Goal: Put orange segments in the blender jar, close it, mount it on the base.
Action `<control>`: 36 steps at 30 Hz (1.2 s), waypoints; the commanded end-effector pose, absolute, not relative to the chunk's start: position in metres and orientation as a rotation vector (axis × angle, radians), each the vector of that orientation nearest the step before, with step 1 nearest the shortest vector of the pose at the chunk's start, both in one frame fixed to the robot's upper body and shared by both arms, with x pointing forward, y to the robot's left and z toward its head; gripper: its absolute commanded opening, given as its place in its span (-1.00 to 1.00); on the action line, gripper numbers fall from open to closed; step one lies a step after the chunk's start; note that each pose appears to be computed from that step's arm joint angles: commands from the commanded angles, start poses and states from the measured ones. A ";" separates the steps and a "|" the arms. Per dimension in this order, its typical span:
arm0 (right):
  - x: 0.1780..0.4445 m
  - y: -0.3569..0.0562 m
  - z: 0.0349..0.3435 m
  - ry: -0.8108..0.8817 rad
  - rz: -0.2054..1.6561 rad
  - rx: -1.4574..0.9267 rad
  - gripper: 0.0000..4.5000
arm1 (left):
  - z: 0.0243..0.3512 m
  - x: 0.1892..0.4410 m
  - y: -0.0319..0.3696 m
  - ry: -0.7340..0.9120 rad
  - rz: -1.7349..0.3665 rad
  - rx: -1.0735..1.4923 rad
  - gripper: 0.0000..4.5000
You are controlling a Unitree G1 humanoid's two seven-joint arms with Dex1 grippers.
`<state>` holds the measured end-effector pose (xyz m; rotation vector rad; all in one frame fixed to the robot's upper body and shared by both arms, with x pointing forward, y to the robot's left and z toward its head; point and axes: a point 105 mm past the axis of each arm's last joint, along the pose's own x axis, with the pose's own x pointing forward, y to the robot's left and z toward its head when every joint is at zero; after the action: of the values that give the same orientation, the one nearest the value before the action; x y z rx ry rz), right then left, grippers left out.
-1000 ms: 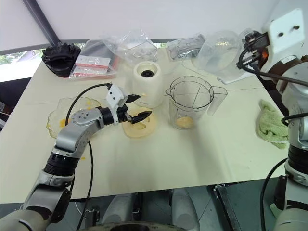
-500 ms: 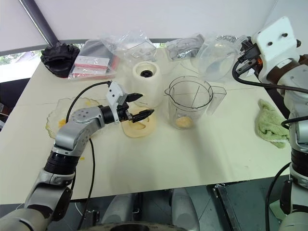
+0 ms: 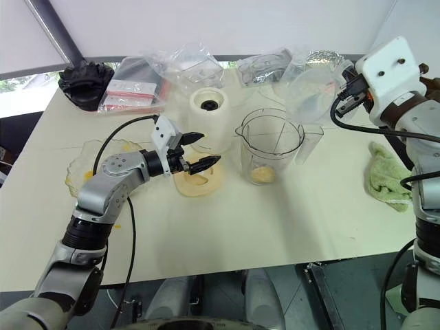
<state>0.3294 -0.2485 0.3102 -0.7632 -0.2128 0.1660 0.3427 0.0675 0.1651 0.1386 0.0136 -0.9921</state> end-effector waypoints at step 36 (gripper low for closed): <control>0.324 -0.373 0.221 -0.134 -0.431 0.296 -0.99 | 0.181 0.339 0.072 -0.044 -0.945 0.141 1.00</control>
<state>0.3260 -0.3723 0.2046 0.3316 -0.0482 -0.4355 0.3422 0.0706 0.1654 0.1365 0.0153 -0.9476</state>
